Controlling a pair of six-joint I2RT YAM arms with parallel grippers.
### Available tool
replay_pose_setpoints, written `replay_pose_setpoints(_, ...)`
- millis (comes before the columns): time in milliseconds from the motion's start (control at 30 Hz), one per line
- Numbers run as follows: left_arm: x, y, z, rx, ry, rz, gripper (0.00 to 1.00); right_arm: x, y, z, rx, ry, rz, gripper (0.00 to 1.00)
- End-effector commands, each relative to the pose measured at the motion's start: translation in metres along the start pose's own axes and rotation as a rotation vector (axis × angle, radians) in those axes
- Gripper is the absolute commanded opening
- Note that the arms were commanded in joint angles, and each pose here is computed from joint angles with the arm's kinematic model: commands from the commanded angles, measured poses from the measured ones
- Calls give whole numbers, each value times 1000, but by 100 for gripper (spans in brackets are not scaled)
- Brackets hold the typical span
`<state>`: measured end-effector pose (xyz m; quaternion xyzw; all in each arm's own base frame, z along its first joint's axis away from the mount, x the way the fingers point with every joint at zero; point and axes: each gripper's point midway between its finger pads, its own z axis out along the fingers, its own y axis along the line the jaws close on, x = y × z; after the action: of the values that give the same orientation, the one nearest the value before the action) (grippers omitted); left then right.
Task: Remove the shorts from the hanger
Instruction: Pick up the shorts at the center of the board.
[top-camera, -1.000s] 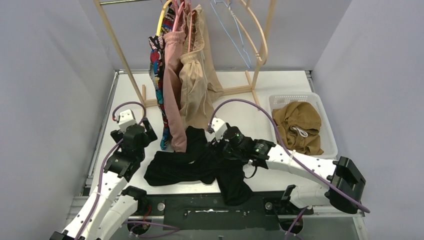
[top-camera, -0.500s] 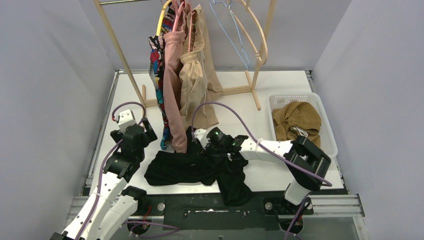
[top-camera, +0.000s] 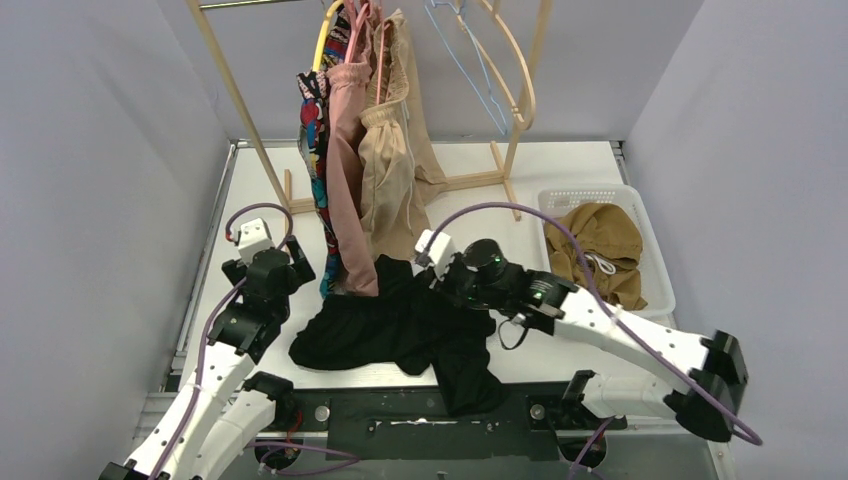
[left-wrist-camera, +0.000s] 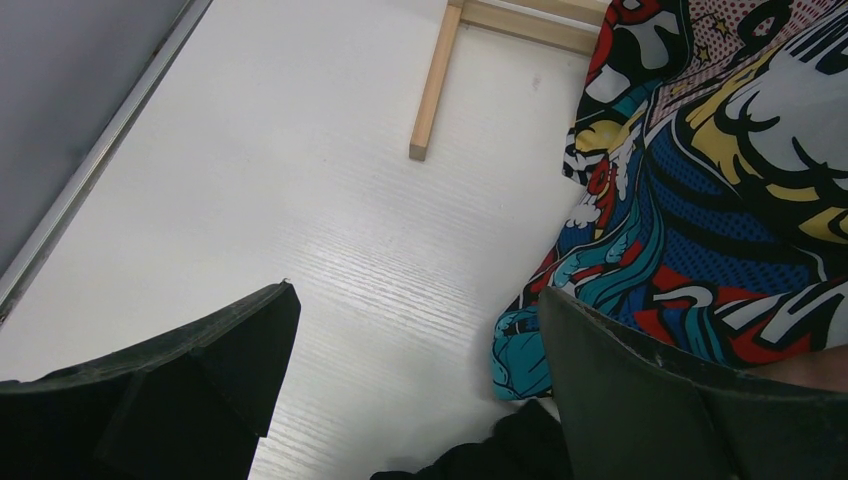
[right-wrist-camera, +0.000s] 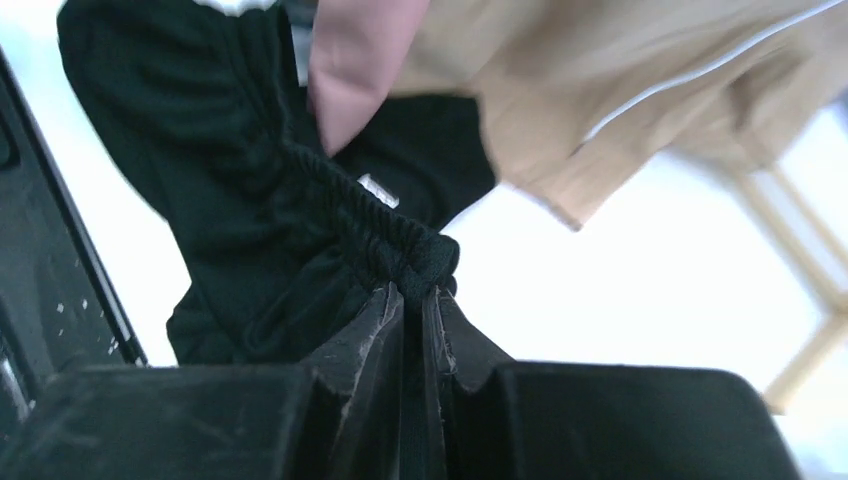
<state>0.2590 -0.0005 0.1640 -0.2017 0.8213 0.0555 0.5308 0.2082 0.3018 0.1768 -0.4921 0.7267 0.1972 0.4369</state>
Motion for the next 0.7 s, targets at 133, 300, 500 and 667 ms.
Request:
replay_pose_setpoints(133, -29, -10, -5, 36, -68, -56, 91, -121, -67, -119, 342, -388, -94, 0)
replay_pose_setpoints(300, -29, -10, -6, 35, -66, -55, 91, -88, -47, -108, 256, -381, 6, 0)
replay_pose_setpoints(500, -30, -9, -6, 37, -72, -59, 91, 16, 50, -47, -118, -62, 348, 0)
replay_pose_setpoints(667, -28, -12, -5, 43, -64, -54, 91, 46, 126, -46, -397, 89, 411, 2)
